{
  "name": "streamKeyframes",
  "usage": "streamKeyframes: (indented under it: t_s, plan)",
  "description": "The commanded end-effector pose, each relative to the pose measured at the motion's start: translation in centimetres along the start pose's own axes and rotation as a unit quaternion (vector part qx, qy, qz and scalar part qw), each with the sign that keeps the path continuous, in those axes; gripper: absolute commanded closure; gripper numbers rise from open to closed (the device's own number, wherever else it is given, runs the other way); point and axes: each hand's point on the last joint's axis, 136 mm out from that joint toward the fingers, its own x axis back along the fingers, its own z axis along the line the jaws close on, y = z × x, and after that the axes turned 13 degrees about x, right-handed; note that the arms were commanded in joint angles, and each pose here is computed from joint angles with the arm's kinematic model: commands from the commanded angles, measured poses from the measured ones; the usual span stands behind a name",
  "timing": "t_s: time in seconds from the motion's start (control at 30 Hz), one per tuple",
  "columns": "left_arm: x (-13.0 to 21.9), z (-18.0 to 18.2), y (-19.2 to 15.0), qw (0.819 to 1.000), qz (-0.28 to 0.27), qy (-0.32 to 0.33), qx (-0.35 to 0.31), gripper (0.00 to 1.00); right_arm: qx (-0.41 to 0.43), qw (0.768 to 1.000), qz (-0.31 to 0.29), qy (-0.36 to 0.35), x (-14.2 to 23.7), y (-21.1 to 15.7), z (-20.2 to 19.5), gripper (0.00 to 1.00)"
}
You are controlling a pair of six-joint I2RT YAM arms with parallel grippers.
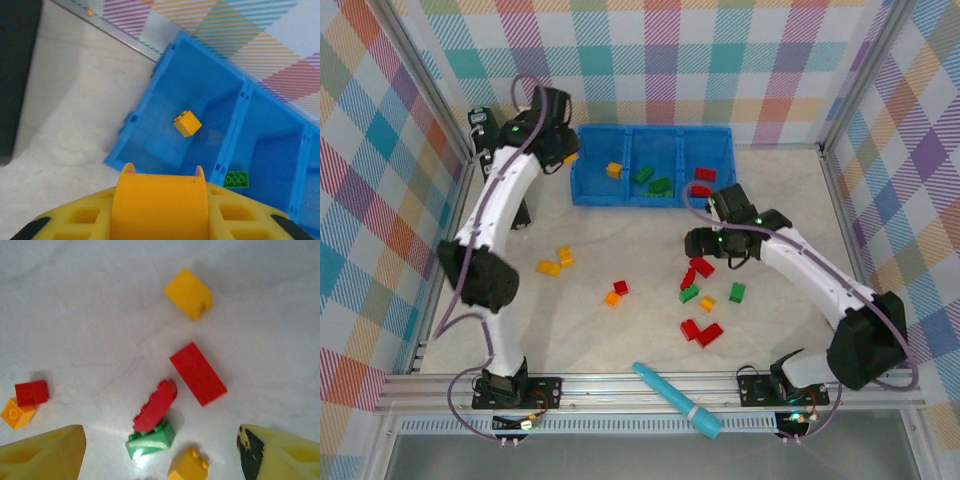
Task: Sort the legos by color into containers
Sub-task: Place the lego in the container.
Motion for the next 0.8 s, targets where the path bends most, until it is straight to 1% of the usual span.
streamKeyframes:
  t_s: [0.0,0.17,0.3,0.47,0.57,0.63,0.77]
  plan:
    - [-2.1,-0.7,0.3,0.999,-0.007,0.019,-0.028,0.81,-0.034,0.999,0.009,0.003,0.0,-2.5,0.1,0.20]
    - [-6.7,-2.6,-0.4,1.000,-0.004,0.002,-0.026,0.81,-0.052,0.998,0.025,0.009,-1.3,-5.6,-0.1,0.19]
    - [-9.9,-2.2,-1.1,1.000,-0.006,0.016,-0.023,0.80,-0.058,0.997,0.041,0.012,-2.2,-6.9,-0.1,0.21]
    - [-14.2,-1.5,-4.1,0.999,0.032,0.022,-0.014,0.80,-0.065,0.995,0.071,0.010,-3.5,-8.2,0.0,0.22]
    - [-16.0,-1.3,-5.3,0.999,0.045,0.022,-0.010,0.79,-0.061,0.994,0.084,0.018,-4.2,-8.8,0.4,0.23]
    - [-17.2,-1.2,-6.0,0.998,0.053,0.019,-0.008,0.76,-0.055,0.994,0.097,0.020,-4.8,-9.3,0.6,0.23]
    - [-18.8,-1.2,-7.3,0.998,0.068,0.012,0.001,0.67,-0.042,0.991,0.128,0.014,-6.1,-10.7,0.7,0.23]
